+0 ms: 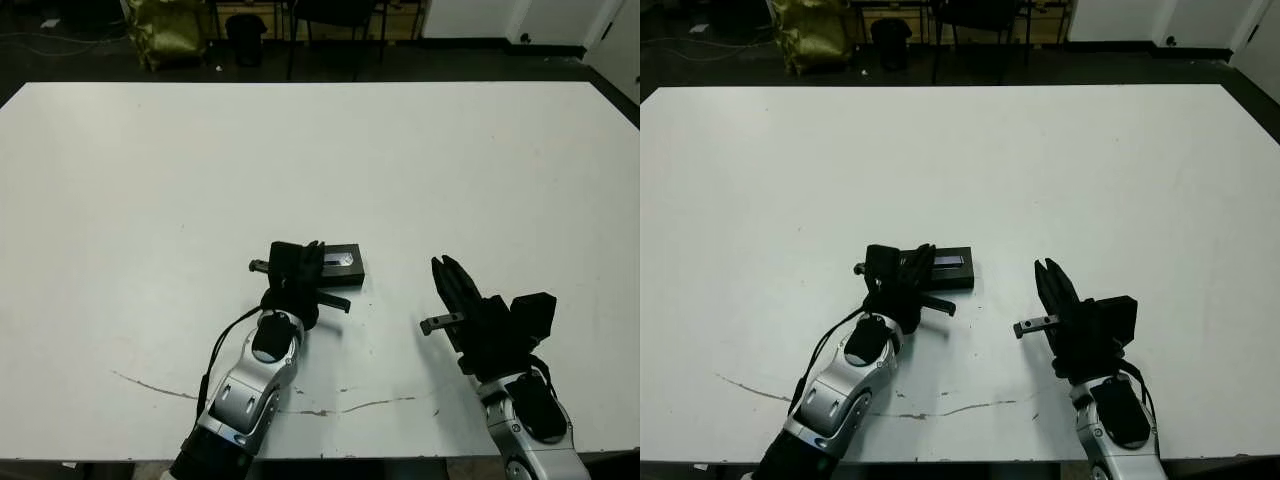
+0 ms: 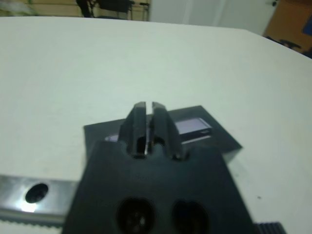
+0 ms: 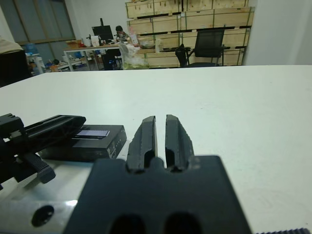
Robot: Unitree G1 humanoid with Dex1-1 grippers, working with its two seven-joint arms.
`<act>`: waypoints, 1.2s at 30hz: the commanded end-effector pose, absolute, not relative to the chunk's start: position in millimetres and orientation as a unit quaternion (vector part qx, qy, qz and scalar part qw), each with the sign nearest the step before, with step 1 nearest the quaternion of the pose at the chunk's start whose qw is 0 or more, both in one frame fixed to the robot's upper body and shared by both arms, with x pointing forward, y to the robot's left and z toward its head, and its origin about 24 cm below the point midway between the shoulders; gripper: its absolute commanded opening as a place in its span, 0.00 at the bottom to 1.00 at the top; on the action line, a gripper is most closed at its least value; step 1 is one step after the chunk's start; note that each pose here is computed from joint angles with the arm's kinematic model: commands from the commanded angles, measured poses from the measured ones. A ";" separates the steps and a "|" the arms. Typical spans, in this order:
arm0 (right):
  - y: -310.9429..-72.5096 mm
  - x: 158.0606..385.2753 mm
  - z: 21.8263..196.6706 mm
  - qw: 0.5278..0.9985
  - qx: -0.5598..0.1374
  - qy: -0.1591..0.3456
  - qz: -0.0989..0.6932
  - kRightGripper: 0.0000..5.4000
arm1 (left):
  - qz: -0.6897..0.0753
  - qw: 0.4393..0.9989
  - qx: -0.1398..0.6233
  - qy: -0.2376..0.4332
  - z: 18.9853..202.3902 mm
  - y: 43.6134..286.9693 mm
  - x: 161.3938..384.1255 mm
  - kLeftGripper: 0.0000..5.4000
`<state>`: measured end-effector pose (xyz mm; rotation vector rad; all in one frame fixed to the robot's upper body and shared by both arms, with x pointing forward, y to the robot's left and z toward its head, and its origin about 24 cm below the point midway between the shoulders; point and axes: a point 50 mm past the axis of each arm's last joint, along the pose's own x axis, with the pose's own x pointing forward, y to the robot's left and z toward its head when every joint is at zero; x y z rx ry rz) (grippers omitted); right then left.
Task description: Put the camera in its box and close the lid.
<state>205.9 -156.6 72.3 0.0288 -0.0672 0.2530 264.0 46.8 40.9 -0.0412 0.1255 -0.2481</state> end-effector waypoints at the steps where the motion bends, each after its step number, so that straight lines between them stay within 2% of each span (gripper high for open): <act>1: -159.4 205.7 67.8 0.991 0.014 -0.021 0.128 0.00 | -0.109 0.982 -0.067 0.137 19.5 23.8 247.0 0.01; 11: -158.0 205.1 67.9 0.992 0.010 -0.012 0.124 0.00 | -0.131 0.970 -0.088 0.183 8.6 22.0 230.4 0.01; 17: -158.0 205.0 67.2 0.992 0.012 -0.010 0.125 0.00 | -0.131 0.974 -0.085 0.166 20.9 27.3 232.5 0.01; 23: -157.7 205.1 66.9 0.992 0.021 -0.013 0.125 0.00 | -0.118 0.983 -0.104 0.096 46.4 47.4 239.9 0.01; 31: -158.6 205.5 66.3 0.992 0.017 -0.019 0.124 0.00 | -0.071 0.990 -0.116 -0.046 102.4 97.8 252.6 0.01; 34: -158.8 205.6 66.5 0.992 0.016 -0.020 0.123 0.00 | -0.054 0.988 -0.130 -0.070 113.7 115.9 253.5 0.01; 36: -159.2 205.9 66.6 0.992 0.015 -0.020 0.121 0.00 | -0.046 0.987 -0.135 -0.078 114.9 130.2 252.3 0.01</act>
